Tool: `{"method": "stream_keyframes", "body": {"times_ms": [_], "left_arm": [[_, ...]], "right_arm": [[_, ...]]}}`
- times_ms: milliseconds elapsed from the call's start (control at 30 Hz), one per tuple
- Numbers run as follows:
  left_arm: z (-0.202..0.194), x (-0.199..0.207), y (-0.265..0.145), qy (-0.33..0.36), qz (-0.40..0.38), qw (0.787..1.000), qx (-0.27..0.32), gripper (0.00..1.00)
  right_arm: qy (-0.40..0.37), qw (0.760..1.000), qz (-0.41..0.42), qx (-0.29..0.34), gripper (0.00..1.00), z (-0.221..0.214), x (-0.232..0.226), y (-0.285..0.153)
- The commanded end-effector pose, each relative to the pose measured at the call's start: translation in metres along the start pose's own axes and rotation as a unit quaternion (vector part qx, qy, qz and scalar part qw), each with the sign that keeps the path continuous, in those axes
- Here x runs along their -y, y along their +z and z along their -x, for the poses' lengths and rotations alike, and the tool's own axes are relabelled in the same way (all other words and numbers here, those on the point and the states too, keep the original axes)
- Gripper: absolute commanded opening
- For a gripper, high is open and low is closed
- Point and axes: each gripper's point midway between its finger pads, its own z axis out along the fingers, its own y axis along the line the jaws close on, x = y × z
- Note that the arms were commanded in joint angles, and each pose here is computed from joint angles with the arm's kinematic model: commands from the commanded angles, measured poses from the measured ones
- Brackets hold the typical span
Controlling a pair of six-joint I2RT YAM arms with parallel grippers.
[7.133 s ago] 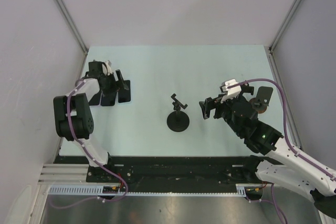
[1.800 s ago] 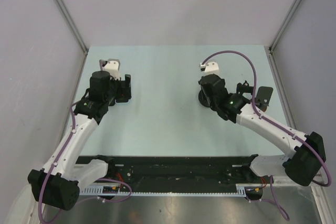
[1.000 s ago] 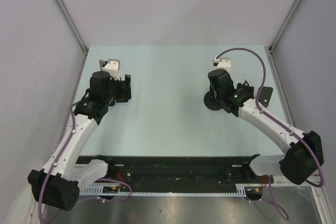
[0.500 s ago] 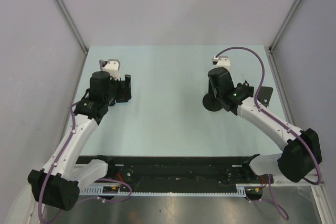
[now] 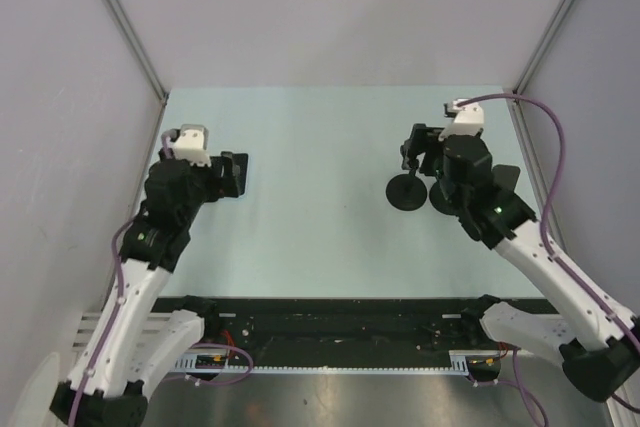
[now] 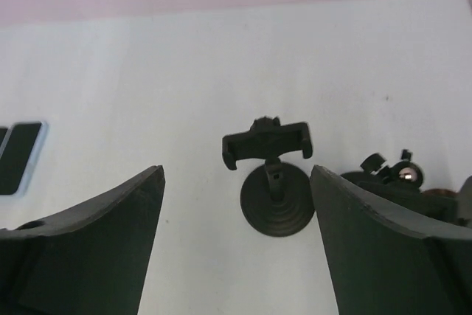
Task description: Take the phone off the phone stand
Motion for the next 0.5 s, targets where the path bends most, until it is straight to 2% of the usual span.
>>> {"method": "stream_keyframes", "body": {"times_ms": [0,33,133,167,267,300,467], "left_arm": [[0.046,-0.008,-0.048,-0.038,0.008,0.992,0.116,1.0],[0.057,-0.012,-0.07,-0.049,0.012,0.987,0.155,1.0],[0.069,-0.028,-0.103,-0.079,0.042,0.974,0.209,1.0],[0.073,-0.037,-0.124,-0.093,0.056,0.964,0.243,1.0],[0.075,-0.051,-0.156,-0.123,0.077,0.945,0.294,1.0],[0.073,-0.057,-0.162,-0.131,0.091,0.94,0.303,1.0],[0.064,-0.076,-0.187,-0.147,0.128,0.917,0.348,1.0]], "right_arm": [[0.021,0.996,-0.012,0.087,0.88,0.053,0.02,-0.04],[0.022,0.995,-0.026,0.098,0.93,0.057,0.028,-0.047],[0.034,0.988,-0.046,0.142,1.0,0.075,0.05,-0.076],[0.044,0.984,-0.05,0.163,1.0,0.081,0.061,-0.092],[0.049,0.977,-0.077,0.193,1.0,0.079,0.083,-0.109],[0.06,0.97,-0.08,0.223,1.0,0.086,0.094,-0.127],[0.087,0.949,-0.121,0.276,1.0,0.074,0.134,-0.163]]}}
